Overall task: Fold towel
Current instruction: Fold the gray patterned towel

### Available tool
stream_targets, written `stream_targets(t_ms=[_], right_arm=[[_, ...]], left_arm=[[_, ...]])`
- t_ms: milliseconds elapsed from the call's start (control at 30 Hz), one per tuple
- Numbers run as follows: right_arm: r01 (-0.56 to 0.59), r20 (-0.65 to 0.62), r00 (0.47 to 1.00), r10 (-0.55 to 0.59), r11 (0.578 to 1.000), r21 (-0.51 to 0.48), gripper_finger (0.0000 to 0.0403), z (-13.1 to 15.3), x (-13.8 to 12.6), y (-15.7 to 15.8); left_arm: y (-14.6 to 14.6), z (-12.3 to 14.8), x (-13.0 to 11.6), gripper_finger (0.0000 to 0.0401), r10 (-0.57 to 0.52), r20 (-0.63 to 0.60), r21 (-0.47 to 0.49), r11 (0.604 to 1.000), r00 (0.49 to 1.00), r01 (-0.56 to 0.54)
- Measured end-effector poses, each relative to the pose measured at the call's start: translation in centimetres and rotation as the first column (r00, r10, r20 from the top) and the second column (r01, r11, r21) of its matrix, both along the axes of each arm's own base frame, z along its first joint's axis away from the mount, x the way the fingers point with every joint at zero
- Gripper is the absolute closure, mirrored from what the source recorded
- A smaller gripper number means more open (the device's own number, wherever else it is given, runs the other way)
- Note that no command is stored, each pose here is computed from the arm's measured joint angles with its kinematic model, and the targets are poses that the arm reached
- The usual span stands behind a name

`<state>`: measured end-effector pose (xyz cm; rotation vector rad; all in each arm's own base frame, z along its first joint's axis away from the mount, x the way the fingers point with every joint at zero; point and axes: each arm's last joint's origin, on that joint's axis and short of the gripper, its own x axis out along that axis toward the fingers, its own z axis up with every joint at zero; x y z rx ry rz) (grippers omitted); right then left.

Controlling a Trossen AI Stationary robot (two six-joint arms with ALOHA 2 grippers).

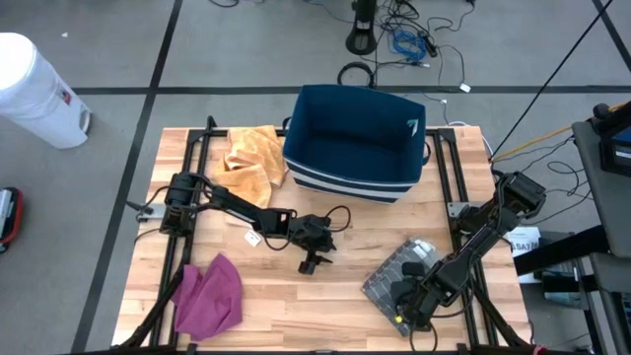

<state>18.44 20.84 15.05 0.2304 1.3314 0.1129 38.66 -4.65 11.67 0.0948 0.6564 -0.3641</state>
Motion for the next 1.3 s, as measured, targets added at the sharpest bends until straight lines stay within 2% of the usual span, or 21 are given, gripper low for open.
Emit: stream_targets(t_ms=[167,300,400,533,667,767,1200,1300], right_arm=[[0.104,0.013,0.994,-0.105,0.994,0.046,0.0273,1.4,0.7,0.8],[0.275,0.006,0.961,-0.275,0.961,0.017,0.0273,2.5,0.9,0.7],[0.411,-0.042,0.910,-0.412,0.911,-0.020,0.0273,2.4,0.3,0.4],[0.564,-0.096,0.814,-0.573,0.819,-0.108,0.0273,2.1,-0.9,-0.1],[0.653,-0.077,0.737,-0.671,0.737,-0.177,0.0273,2.1,-2.0,-0.4],[0.696,-0.047,0.702,-0.710,0.699,-0.162,0.0273,1.8,-2.2,-0.4],[0.715,-0.051,0.698,-0.714,0.699,-0.004,0.0273,-1.1,-2.1,-0.8],[0.677,-0.034,0.736,-0.676,0.736,0.015,0.0273,-1.4,-2.0,-0.8]], left_arm=[[0.0,0.0,0.0,0.0197,-0.003,0.002,0.004,1.000,1.000,0.003],[0.0,0.0,0.0,0.0197,-0.010,0.005,0.012,1.000,1.000,0.010],[0.0,0.0,0.0,0.0197,-0.010,0.005,0.011,1.000,1.000,0.009],[-0.1,0.0,0.0,0.0197,-0.012,0.005,0.011,1.000,1.000,0.012],[-0.1,0.0,0.0,0.0197,-0.013,0.005,0.011,1.000,1.000,0.013],[-0.1,0.0,0.0,0.0197,-0.013,0.005,0.011,1.000,1.000,0.013],[-0.1,0.0,0.0,0.0197,-0.014,0.006,0.012,1.000,1.000,0.014],[-0.1,0.0,0.0,0.0197,-0.013,0.006,0.011,1.000,1.000,0.013]])
